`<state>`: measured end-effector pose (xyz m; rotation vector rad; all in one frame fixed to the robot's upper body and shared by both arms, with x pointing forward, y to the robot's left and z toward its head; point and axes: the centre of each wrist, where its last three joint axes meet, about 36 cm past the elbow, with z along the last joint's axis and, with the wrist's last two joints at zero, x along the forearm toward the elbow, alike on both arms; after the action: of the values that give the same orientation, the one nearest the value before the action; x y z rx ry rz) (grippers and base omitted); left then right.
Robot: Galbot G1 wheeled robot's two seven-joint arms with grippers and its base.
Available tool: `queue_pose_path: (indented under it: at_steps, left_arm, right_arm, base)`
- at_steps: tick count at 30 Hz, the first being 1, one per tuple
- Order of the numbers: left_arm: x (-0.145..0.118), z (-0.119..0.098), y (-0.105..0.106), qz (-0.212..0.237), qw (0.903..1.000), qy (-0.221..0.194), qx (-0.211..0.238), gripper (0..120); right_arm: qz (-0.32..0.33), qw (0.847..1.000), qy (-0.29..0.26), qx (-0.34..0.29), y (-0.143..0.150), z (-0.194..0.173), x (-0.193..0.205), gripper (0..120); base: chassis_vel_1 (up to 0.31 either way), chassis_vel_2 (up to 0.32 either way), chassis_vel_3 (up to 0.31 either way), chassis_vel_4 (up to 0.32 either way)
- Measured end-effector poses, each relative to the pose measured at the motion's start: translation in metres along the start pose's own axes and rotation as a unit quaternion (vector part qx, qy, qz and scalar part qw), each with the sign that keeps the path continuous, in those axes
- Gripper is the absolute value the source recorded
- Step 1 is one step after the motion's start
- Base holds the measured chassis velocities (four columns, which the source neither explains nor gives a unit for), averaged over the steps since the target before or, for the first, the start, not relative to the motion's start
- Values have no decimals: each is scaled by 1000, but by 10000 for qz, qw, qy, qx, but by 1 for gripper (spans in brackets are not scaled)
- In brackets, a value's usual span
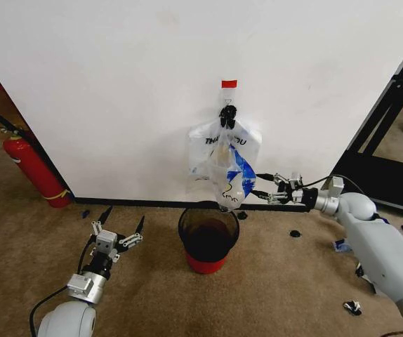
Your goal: Pick up the garbage bag from the wall and place it over the trash bin.
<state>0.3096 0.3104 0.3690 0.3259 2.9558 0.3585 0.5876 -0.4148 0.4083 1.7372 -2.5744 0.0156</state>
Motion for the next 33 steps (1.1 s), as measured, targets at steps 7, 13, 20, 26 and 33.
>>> queue_pose_path:
  at_steps: [7, 13, 20, 26, 33]
  left_arm:
    - [-1, 3, 0, -16, 10000, 21, 15, 100]
    - [-4, 4, 1, -23, 10000, 6, 11, 100]
    - [-7, 4, -1, 11, 10000, -12, 35, 100]
    - [-7, 4, 0, 40, 10000, -25, 9, 100]
    - [-28, -9, 0, -267, 9950, -907, 311, 100]
  right_arm:
    - [-97, 9999, 4, -56, -5, 1, -6, 43]
    - [-416, 9990, 108, -115, -5, -11, 4, 23]
    - [-442, 9988, 182, -76, -3, -17, 17, 0]
    - [-360, 9993, 110, -67, 3, -17, 20, 0]
    - [-131, 9972, -637, -374, 11, -21, 17, 0]
  base:
    - [0, 0, 0, 0]
    - [0, 0, 0, 0]
    - [0, 0, 0, 0]
    - [0, 0, 0, 0]
    - [0, 0, 0, 0]
